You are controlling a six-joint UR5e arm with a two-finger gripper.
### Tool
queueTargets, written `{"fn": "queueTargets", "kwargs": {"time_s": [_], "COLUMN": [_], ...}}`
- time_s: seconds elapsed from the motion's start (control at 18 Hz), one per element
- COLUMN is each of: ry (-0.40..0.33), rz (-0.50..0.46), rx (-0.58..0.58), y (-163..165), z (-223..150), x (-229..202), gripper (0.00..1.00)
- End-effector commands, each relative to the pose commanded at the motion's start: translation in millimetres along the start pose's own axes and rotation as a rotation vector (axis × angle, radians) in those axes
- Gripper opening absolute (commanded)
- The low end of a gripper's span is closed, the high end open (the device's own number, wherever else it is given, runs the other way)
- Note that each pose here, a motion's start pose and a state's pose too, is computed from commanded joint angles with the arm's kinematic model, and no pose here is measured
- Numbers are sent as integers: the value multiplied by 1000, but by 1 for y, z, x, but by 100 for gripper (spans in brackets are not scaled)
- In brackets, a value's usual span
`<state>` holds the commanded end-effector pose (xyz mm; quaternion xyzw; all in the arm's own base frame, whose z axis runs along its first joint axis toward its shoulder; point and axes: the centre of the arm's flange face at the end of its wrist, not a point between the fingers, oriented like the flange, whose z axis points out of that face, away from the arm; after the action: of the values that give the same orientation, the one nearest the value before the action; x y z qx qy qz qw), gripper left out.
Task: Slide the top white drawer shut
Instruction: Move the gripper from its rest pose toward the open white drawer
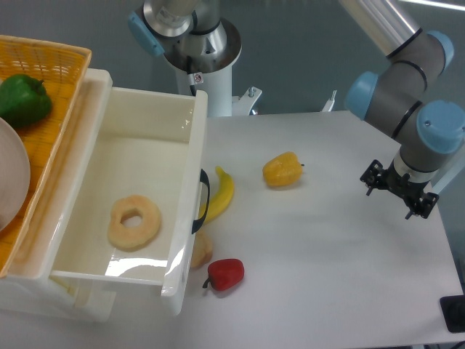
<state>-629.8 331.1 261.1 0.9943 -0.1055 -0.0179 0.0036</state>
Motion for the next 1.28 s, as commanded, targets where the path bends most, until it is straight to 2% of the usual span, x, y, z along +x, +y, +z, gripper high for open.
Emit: {"fn": "queueTargets", "kwargs": {"time_s": [0.28, 0.56, 0.67, 0.94, 1.17, 1.28], "ry": [-5, -68, -62, -43, -66, -73], "rz": [8, -12, -12, -122, -344, -439], "rx": [2, 49, 47, 49, 73, 85], "y": [-5, 6, 2, -16, -48, -69], "z": [-2, 4, 6, 11, -6, -16], "x": [7, 29, 34, 45, 53, 63], "gripper": [100, 100, 100, 100, 100, 80]}}
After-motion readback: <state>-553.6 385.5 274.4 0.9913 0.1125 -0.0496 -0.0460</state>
